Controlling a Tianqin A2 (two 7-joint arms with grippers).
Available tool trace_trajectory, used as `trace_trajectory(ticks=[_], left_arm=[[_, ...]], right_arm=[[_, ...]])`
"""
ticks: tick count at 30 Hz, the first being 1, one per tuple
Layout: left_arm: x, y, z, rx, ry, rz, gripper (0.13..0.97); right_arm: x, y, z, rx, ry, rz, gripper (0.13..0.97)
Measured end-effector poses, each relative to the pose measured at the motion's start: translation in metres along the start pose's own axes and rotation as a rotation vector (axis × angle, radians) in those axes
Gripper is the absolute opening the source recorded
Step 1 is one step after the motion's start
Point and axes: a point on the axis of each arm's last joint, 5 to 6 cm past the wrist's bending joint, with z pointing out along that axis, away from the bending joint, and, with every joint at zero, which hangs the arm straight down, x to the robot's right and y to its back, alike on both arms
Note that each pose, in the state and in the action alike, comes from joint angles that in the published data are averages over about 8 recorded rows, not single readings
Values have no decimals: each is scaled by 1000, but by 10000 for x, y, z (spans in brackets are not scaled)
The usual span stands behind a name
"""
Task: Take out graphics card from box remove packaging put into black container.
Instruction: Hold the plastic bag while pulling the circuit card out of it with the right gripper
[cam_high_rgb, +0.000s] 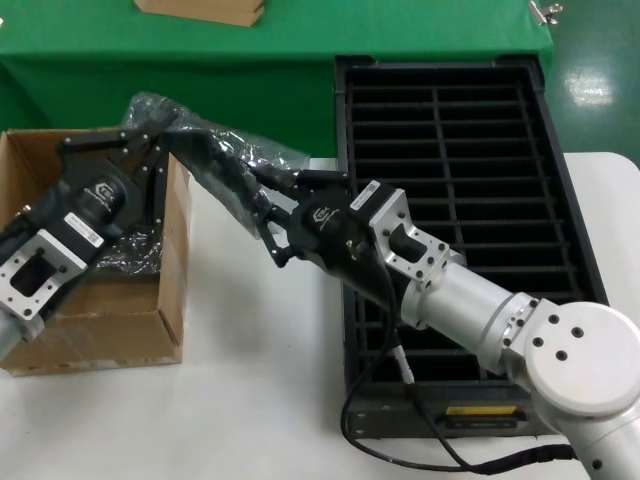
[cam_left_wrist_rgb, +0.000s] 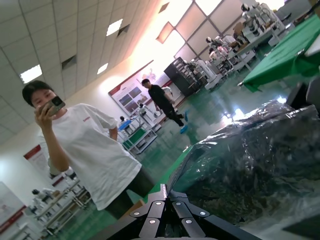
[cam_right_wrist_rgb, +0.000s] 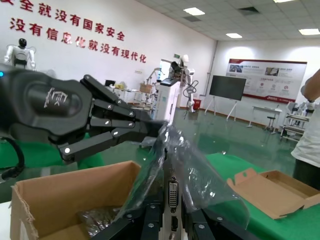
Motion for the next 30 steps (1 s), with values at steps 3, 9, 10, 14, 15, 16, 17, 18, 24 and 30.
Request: trace_trajectory(ticks=[3,9,10,14,15,16,17,18,24,30], left_arm=[[11,41,7,-2,-8,26,139],[23,105,8,-5,-25,67,139],[21,115,10,-7,-31,72,139],[-7,165,27,-21,-58,83,139],[-19,181,33,-25,-66,84,139],[-32,198,40,-30,-74,85,139],[-46,216,46,-35,-82,86,139],[-60,235,52,-40,-89,88,139],[-133,350,77,-69,-128,99,139],[-200,485,79,-100,-162,98,139]], right_arm=[[14,-20,-16,-4,7,-5,191],[46,-59,-39,-11,18,-16,191],[50,-65,-41,-12,19,-18,191],[63,-89,-48,-19,21,-25,191],[66,-95,-49,-22,22,-27,191],[70,-103,-52,-24,22,-30,191],[73,-111,-56,-27,22,-33,191],[78,-120,-60,-31,22,-37,191],[110,-191,-107,-55,25,-60,191],[163,-310,-209,-93,28,-90,191]])
